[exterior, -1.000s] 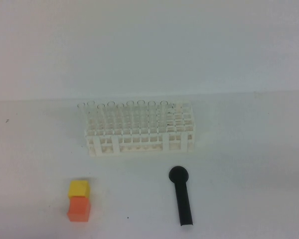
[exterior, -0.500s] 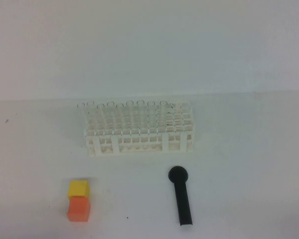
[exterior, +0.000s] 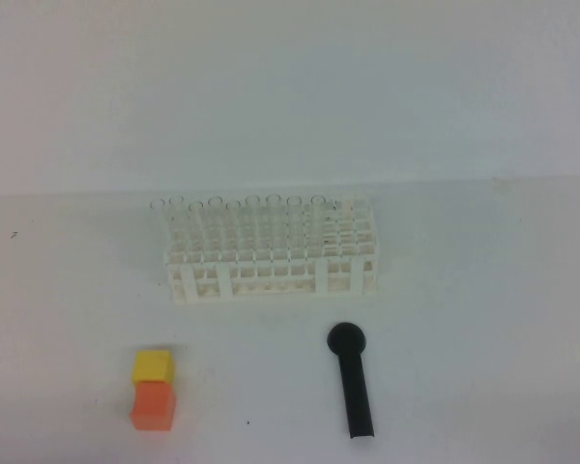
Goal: Place the test tubes
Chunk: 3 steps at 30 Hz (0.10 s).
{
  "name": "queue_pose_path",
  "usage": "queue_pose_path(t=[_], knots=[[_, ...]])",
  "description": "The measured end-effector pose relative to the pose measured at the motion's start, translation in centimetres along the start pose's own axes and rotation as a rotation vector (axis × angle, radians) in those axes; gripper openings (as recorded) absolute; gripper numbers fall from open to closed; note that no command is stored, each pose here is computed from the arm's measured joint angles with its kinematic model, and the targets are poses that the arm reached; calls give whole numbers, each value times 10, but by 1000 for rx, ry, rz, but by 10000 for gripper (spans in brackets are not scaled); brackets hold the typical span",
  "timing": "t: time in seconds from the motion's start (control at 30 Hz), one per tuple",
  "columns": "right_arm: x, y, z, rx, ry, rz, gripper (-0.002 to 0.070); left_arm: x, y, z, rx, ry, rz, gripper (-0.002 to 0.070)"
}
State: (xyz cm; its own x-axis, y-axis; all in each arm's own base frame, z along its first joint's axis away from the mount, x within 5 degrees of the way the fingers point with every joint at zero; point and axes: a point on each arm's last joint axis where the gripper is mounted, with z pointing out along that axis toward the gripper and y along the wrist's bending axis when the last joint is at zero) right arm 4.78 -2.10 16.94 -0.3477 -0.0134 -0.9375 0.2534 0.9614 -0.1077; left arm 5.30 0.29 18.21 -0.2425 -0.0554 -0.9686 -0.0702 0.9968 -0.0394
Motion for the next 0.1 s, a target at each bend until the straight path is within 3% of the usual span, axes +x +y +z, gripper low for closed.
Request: queue_pose_path(t=[0.1], knots=[[0, 0, 0, 0, 0, 0, -1, 0, 0, 0, 0, 0, 0, 1]])
